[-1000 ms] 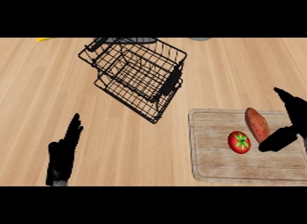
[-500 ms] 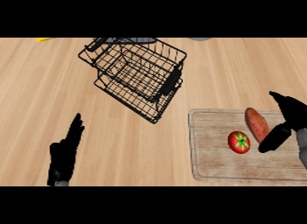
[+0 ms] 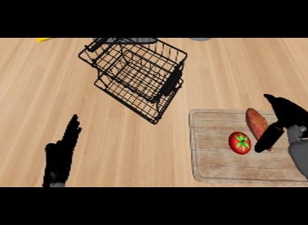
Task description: Pick the sweet potato from the cutting board and place it in the tiered basket
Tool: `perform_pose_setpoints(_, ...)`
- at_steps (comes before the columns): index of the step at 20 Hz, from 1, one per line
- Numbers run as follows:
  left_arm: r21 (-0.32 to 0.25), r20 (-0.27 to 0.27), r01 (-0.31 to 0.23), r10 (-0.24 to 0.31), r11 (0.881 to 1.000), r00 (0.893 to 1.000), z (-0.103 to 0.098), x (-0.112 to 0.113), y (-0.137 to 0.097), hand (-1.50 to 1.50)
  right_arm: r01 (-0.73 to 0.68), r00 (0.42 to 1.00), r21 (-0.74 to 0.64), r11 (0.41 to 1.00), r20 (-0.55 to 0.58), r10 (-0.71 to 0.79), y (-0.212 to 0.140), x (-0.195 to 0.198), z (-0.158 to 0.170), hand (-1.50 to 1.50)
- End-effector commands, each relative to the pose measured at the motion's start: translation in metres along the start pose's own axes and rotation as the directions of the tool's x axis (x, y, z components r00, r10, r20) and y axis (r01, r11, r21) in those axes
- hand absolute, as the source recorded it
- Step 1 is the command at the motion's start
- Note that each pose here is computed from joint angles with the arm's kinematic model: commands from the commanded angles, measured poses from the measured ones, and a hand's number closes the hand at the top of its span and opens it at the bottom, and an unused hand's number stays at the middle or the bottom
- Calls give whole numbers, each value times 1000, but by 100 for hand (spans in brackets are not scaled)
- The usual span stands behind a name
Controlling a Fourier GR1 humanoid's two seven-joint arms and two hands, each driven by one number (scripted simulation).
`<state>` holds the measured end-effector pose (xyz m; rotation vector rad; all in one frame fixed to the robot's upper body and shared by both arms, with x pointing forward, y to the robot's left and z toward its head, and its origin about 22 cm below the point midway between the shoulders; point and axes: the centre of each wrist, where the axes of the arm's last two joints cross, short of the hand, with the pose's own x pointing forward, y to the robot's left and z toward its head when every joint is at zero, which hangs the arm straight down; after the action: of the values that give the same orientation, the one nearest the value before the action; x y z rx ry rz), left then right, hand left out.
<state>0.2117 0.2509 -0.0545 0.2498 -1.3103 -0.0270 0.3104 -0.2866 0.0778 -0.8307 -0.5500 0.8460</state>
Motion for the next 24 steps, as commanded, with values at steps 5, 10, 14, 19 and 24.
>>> perform_pose_setpoints(5, -4, -9, -11, 11, 1000, 1000, -5, -7, -2, 0, -7, 998, 88, 996, -65, 13, 6, 2, -16, -150)
perform_pose_setpoints(10, -6, -29, -15, 15, 1000, 999, 4, -2, -15, 0, 2, 997, 112, 994, -80, 7, 9, -10, -31, -150)
perform_pose_setpoints(14, -10, -1, 1, -1, 1000, 1000, -5, 8, -8, 0, 16, 998, 123, 992, -68, -8, 29, -5, -29, -150)
perform_pose_setpoints(19, 2, -19, 4, -4, 1000, 1000, 17, 4, -7, 0, -4, 999, 92, 996, -48, 8, 33, -27, -49, 150)
perform_pose_setpoints(24, 12, -10, 14, -14, 1000, 1000, 4, 10, 9, 0, -39, 998, 51, 998, 49, 36, 39, -18, -56, 150)
